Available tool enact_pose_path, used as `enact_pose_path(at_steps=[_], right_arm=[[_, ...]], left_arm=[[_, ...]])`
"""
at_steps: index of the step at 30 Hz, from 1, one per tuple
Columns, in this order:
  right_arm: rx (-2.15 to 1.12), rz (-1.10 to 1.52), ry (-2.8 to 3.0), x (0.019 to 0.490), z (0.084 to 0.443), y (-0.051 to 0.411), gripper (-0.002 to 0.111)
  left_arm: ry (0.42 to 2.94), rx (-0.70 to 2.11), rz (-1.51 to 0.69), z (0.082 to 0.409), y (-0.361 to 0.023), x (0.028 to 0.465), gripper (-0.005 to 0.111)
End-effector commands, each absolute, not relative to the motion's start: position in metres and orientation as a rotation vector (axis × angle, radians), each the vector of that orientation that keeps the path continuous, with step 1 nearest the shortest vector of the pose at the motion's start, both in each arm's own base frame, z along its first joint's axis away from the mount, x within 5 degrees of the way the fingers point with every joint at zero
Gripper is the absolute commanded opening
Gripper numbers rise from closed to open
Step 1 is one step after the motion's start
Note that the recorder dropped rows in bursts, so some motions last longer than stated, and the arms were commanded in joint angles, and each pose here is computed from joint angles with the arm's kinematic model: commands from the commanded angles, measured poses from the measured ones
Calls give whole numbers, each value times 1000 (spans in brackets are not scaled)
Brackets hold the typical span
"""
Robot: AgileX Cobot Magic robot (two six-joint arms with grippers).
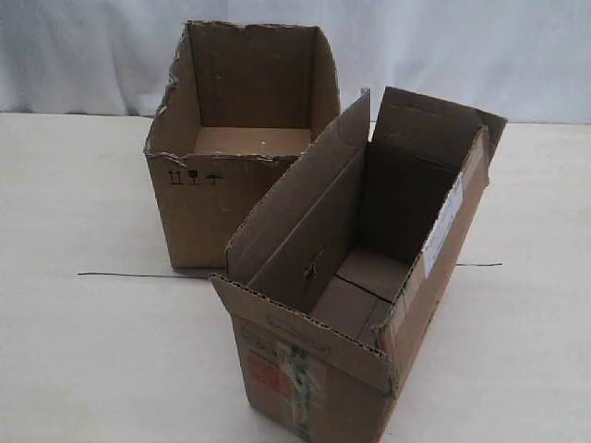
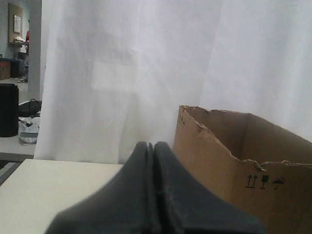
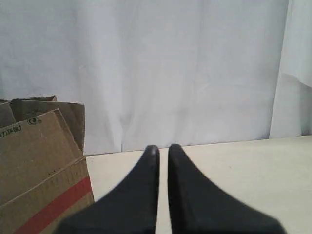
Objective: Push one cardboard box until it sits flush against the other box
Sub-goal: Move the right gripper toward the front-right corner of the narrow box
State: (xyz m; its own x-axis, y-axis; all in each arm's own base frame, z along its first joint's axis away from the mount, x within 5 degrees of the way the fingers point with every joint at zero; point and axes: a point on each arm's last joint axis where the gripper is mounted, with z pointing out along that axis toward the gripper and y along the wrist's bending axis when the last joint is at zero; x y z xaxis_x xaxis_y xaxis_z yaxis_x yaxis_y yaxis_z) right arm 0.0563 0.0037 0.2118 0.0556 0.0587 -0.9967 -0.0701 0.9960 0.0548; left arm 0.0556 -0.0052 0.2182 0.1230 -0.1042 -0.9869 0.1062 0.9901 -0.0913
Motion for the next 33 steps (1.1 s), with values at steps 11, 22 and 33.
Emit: enact_pose_path(at_steps=[11, 22, 33], right_arm=[[788, 938, 1278, 56, 218, 0, 5], [764, 925, 1267, 55, 225, -1, 5], [259, 363, 1853, 102, 320, 12, 5]], left_arm=[[1430, 4, -165, 218, -6, 55, 0], [1430, 4, -165, 218, -6, 55, 0], [1430, 4, -165, 218, -6, 55, 0]])
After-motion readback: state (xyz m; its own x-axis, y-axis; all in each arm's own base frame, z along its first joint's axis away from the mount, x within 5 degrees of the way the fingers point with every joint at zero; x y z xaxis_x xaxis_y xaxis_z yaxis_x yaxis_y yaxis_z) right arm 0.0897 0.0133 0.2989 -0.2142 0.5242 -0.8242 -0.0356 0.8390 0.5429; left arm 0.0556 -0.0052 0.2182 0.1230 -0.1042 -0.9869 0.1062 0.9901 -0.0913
